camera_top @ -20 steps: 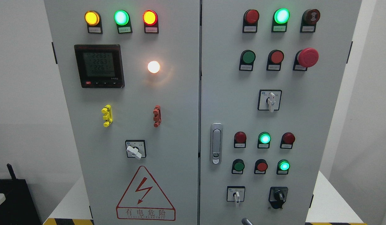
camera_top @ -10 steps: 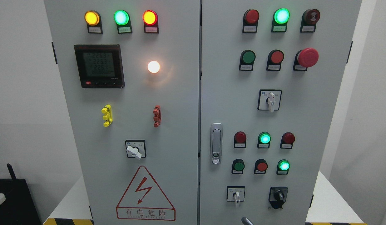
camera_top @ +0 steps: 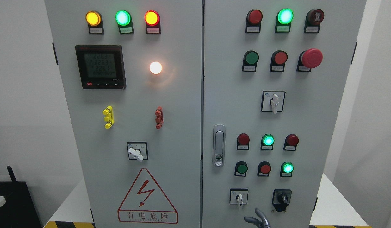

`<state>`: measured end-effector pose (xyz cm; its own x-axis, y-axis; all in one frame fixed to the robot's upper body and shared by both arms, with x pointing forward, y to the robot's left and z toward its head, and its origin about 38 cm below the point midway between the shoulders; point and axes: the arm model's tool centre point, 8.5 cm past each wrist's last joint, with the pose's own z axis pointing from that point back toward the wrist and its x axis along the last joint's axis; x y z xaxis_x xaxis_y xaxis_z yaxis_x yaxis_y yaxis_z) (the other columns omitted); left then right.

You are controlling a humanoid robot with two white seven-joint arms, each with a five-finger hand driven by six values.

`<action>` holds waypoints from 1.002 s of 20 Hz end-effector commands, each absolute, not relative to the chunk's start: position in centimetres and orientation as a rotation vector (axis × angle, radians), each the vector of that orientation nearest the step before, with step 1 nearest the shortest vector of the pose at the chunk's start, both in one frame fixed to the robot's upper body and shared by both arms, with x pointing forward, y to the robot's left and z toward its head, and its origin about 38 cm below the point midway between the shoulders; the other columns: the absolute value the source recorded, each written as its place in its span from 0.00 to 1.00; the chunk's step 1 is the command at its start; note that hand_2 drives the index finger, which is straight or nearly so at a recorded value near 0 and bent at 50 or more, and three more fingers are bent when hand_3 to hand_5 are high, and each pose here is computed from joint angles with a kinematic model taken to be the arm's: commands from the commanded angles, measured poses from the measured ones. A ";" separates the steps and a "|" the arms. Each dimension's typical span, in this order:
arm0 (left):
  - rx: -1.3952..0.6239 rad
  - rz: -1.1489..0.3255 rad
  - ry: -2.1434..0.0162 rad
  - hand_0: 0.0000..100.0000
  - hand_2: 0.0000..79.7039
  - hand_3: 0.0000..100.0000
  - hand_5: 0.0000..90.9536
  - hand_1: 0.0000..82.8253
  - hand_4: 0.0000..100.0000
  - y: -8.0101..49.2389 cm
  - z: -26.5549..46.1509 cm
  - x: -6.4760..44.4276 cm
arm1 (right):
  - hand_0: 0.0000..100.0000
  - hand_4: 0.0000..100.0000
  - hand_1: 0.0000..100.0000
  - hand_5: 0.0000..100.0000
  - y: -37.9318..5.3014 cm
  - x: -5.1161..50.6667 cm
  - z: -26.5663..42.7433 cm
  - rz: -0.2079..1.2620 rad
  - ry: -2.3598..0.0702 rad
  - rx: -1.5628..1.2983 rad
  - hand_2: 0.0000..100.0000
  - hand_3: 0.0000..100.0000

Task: Release door handle
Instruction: 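Raise the right hand up toward the silver door handle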

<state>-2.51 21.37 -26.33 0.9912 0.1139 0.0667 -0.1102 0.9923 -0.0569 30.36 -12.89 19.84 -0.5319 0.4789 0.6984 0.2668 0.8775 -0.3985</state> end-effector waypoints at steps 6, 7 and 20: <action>-0.056 0.100 -0.085 0.12 0.00 0.00 0.00 0.47 0.00 21.3 -26.4 -2.0 | 0.37 1.00 0.47 1.00 -7.1 33.0 20.6 0.707 -2.254 -0.850 0.03 1.00; -0.056 0.100 -0.085 0.12 0.00 0.00 0.00 0.47 0.00 21.3 -26.4 -2.0 | 0.37 1.00 0.46 1.00 -6.8 33.3 20.6 0.740 -2.250 -0.884 0.03 1.00; -0.056 0.098 -0.085 0.12 0.00 0.00 0.00 0.47 0.00 21.3 -26.4 -2.0 | 0.40 1.00 0.40 1.00 -6.6 38.2 22.2 0.823 -2.027 -1.147 0.04 1.00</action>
<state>-2.51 21.37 -26.33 0.9913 0.1139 0.0667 -0.1102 0.9923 -0.0569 36.24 -8.20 22.48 -0.4138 0.8581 0.3039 0.4808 0.4895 -0.7275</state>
